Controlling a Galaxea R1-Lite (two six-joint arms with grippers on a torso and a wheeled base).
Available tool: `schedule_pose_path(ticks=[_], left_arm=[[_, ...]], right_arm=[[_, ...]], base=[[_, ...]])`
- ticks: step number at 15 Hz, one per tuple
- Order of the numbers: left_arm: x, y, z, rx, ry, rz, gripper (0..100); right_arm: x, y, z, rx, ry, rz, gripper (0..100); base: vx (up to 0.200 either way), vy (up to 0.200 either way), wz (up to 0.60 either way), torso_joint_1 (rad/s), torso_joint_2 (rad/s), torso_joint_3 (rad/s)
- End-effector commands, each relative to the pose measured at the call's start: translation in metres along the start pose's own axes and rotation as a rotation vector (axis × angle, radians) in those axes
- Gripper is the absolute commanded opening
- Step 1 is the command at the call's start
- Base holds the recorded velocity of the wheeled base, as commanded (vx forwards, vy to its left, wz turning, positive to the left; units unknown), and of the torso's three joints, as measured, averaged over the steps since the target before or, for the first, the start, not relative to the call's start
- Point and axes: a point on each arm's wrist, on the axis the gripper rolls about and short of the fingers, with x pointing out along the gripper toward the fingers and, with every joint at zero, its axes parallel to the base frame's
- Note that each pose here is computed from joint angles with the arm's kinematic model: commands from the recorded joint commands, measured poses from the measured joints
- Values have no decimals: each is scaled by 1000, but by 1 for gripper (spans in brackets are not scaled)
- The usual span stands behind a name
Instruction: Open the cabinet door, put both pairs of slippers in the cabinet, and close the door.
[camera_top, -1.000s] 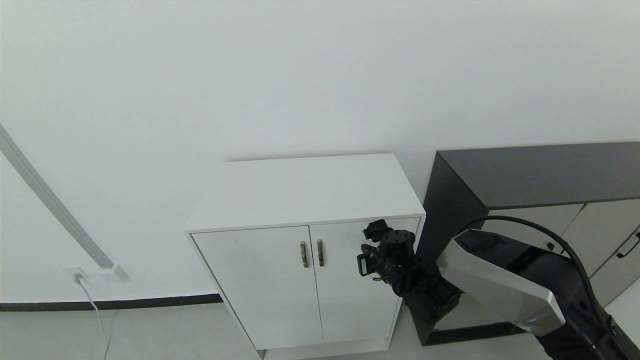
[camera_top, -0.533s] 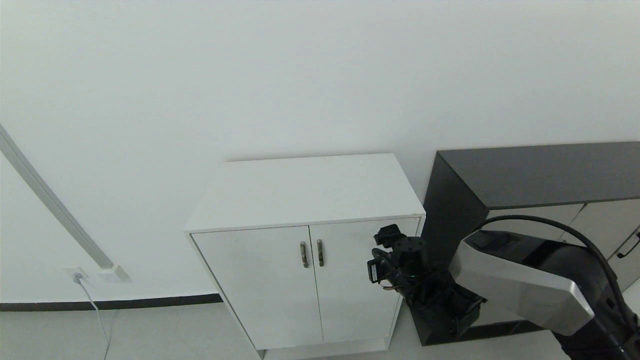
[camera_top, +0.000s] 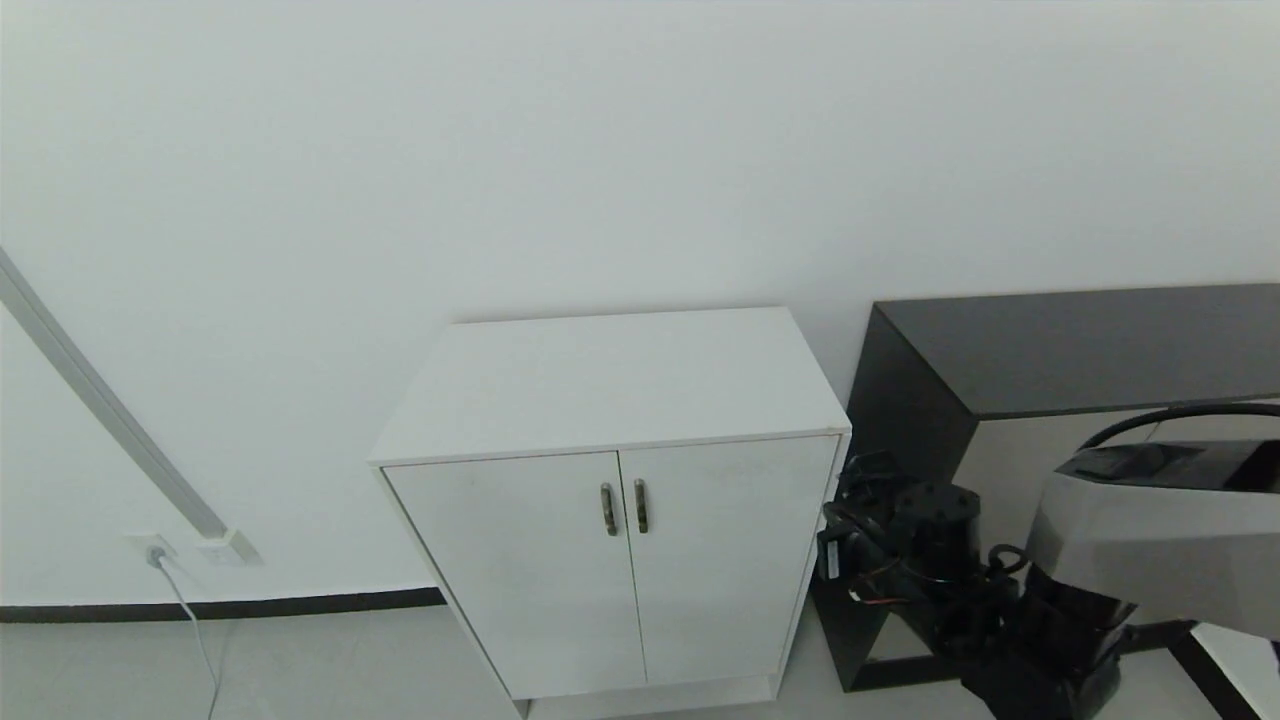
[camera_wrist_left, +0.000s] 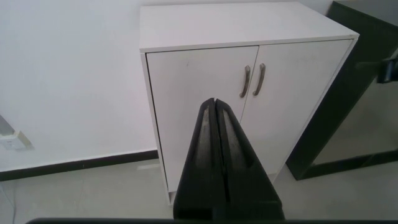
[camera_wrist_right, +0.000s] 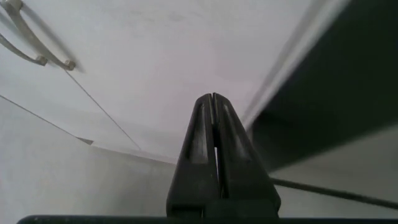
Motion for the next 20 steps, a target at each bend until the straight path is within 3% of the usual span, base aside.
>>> schedule_pose_path(ticks=[1,4,6,12,15,20], left_arm=[[0,0,0,-1,1,0,0],[0,0,0,-1,1,0,0],[0,0,0,-1,1,0,0],[0,0,0,-1,1,0,0],[0,0,0,-1,1,0,0],[0,0,0,-1,1,1,0]], right_arm=[[-35,-35,17,1,-35,-88,0],[-70,-70,18,-32,-49,-185,0],[-91,-83,18,-34,-35,-219,0],[-150,-89,23,-23,-45,-216,0],[-168,-95,39,2,-121,-244,0],[-223,-99,39,-10,-40,-223,0]], base=[[0,0,0,0,0,0],[0,0,0,0,0,0],[0,0,0,0,0,0],[0,0,0,0,0,0],[0,0,0,0,0,0],[0,0,0,0,0,0]])
